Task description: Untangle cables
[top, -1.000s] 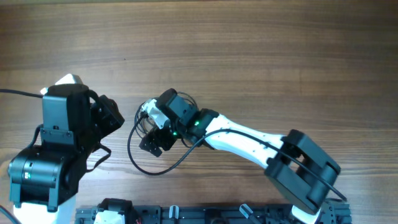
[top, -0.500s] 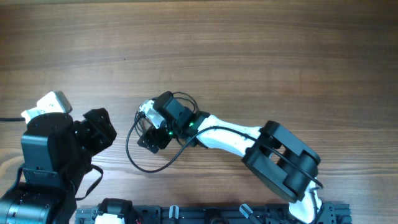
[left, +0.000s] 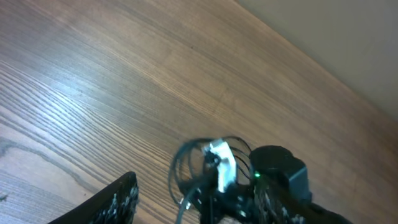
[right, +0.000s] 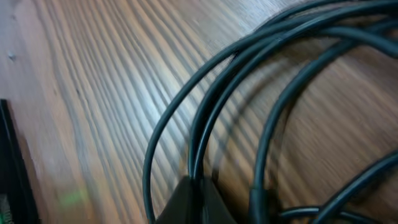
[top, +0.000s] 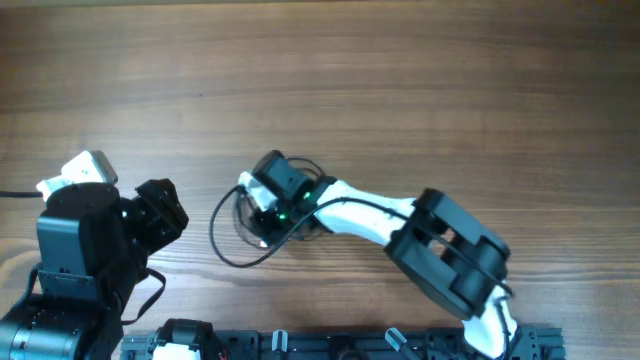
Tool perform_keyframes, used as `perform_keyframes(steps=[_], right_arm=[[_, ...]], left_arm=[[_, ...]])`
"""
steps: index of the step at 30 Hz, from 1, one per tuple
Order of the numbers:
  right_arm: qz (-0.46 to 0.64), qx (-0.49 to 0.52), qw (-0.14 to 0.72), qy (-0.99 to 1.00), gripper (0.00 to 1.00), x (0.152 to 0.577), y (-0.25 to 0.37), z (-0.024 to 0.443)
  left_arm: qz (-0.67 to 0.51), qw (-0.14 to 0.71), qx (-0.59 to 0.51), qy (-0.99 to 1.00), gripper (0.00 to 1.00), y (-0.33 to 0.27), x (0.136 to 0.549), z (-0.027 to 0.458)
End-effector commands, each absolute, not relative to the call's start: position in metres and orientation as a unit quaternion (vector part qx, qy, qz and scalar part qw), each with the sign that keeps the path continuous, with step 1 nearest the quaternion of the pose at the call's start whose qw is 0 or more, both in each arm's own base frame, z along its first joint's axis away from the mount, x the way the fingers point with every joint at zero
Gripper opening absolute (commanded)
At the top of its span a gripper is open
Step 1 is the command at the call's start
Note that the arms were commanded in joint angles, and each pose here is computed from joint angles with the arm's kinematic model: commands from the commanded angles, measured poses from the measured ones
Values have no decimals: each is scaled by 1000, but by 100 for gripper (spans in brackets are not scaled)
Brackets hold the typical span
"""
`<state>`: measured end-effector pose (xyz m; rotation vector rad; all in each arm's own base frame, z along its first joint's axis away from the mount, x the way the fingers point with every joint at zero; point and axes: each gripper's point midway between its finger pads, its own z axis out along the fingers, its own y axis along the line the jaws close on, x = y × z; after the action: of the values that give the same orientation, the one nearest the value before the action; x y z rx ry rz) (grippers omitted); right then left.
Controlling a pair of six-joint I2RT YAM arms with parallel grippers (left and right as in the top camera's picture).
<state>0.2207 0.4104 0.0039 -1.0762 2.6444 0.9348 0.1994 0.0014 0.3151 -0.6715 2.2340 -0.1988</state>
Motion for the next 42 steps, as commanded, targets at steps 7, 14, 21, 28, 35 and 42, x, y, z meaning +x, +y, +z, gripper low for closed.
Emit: perform_keyframes(steps=[7,14,21,28,35,42], right_arm=[[339,-437,301,777,4,262,382,253],[316,-422,496,690,4,251,331,393],[287,-385,547,686,4,252,306,423],[292,-381,565,671,4,254,308,435],[247,-328,617,672,4,262,278,461],[146,-106,732,657,4,276,179,530]], left_arm=[[-71,392,-266,878,77,4,199,315],[-67,382,-266,882,94,3,205,311],[-119,330,-233,907,100,-27,228,295],[-270,232,91,930,100,-117,231,276],[-275,163,117,940,97,-124,244,243],[-275,145,125,942,97,-129,246,235]])
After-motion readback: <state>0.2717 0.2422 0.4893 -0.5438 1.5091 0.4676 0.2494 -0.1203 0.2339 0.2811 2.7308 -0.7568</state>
